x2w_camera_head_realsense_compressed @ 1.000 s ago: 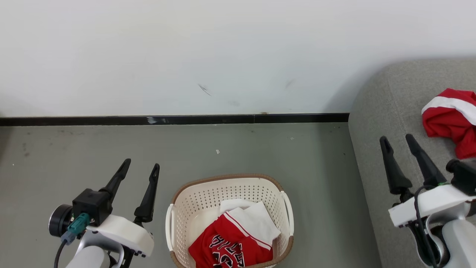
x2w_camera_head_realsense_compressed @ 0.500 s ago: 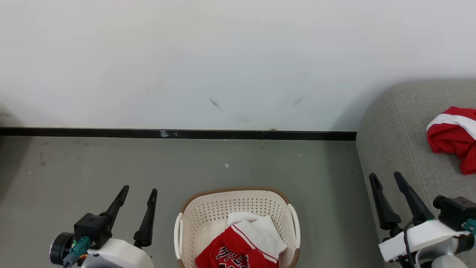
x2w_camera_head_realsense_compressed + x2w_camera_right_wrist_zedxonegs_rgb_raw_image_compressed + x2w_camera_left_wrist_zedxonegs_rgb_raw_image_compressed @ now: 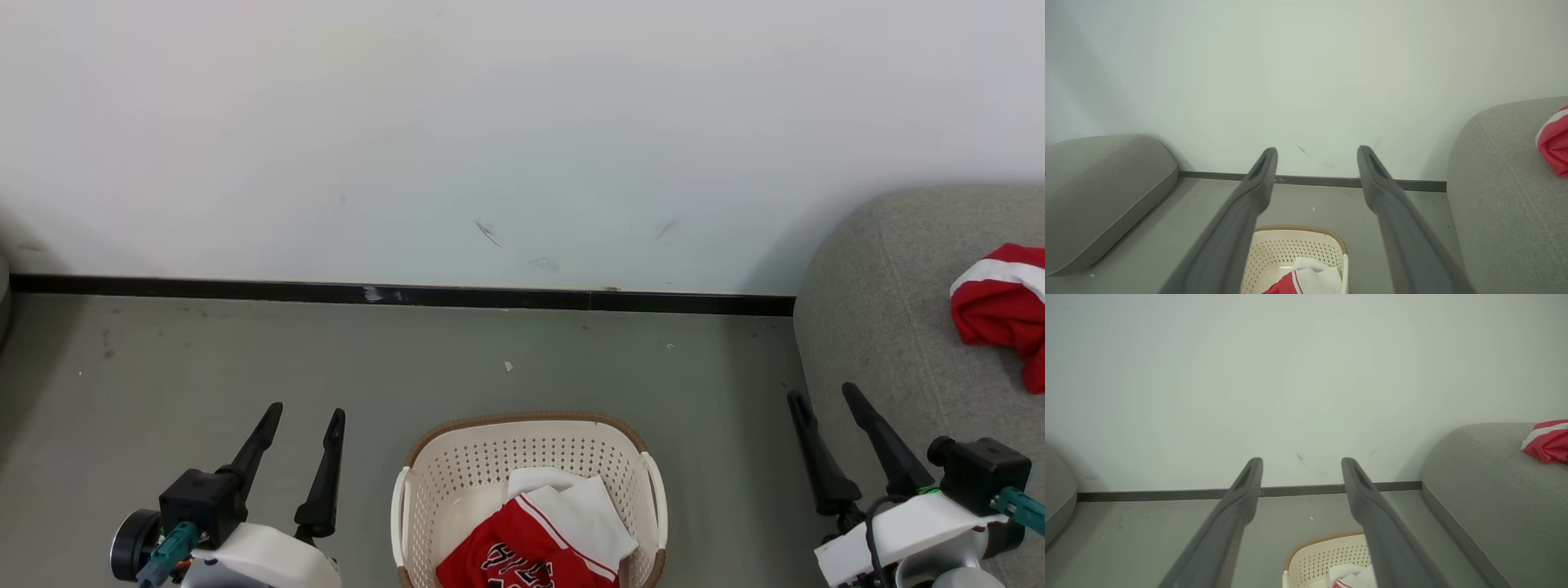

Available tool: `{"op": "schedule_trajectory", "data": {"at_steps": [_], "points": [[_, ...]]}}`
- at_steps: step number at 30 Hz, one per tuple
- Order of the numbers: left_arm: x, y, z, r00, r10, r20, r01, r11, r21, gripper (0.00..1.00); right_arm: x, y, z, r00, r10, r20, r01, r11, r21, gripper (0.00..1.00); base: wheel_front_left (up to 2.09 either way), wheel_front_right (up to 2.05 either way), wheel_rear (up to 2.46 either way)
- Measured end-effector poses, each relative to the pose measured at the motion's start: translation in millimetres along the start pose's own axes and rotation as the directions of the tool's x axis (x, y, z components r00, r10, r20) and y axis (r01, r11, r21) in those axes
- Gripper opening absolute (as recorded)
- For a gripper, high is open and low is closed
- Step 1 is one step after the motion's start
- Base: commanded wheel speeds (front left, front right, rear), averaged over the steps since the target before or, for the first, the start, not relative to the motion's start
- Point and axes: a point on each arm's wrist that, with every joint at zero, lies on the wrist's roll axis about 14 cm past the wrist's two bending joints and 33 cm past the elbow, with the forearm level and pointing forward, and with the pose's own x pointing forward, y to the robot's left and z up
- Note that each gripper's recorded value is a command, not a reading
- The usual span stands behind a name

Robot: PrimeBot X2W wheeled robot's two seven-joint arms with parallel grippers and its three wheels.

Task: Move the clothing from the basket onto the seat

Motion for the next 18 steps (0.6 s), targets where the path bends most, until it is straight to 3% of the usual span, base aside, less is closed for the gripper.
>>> {"op": "schedule_trajectory", "data": {"at_steps": [18], "points": [[-1.6, -1.1, 1.4, 1.0, 0.004, 0.013, -0.004, 1.0, -0.003, 1.0, -4.1, 3.3, -0.2, 1.0, 0.008, -0.001, -0.008, 1.0, -0.004, 1.0, 0.0, 0.0, 0.0]]}}
